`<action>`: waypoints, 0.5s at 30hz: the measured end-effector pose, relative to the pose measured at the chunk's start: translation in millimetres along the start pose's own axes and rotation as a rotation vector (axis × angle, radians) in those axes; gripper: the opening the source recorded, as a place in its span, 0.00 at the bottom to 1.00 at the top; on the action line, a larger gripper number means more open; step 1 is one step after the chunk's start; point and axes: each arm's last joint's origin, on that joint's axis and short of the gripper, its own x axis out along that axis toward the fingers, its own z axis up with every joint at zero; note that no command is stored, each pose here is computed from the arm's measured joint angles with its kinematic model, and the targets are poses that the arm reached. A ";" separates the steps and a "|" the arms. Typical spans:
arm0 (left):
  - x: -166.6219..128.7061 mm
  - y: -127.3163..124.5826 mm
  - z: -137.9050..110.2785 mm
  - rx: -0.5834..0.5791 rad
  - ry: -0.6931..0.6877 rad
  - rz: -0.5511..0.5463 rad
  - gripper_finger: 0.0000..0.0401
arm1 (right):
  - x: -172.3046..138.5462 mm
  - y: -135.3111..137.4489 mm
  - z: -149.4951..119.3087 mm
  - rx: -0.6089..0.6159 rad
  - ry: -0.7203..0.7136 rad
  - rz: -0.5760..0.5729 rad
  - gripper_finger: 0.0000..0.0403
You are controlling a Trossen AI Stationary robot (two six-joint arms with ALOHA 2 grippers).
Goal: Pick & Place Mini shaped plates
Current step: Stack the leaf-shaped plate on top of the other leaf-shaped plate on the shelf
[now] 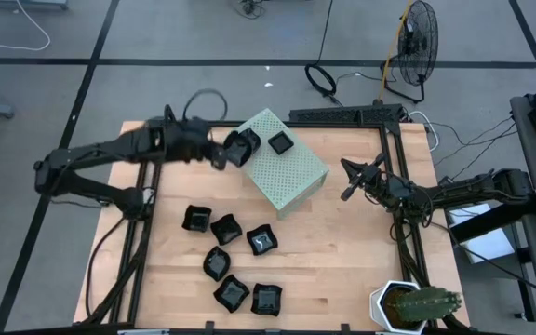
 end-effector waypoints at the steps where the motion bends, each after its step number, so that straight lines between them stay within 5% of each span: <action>1: 2.5 5.9 6.2 0.003 -0.004 -0.012 0.00 | -0.1 0.0 -0.1 0.000 0.000 0.000 0.01; 8: 21.9 41.2 32.1 0.022 0.007 -0.017 0.00 | 0.0 0.0 0.0 0.000 0.000 0.000 0.01; 15: 51.8 49.2 38.7 0.061 0.059 -0.052 0.00 | 0.0 0.0 0.0 0.000 0.000 0.000 0.01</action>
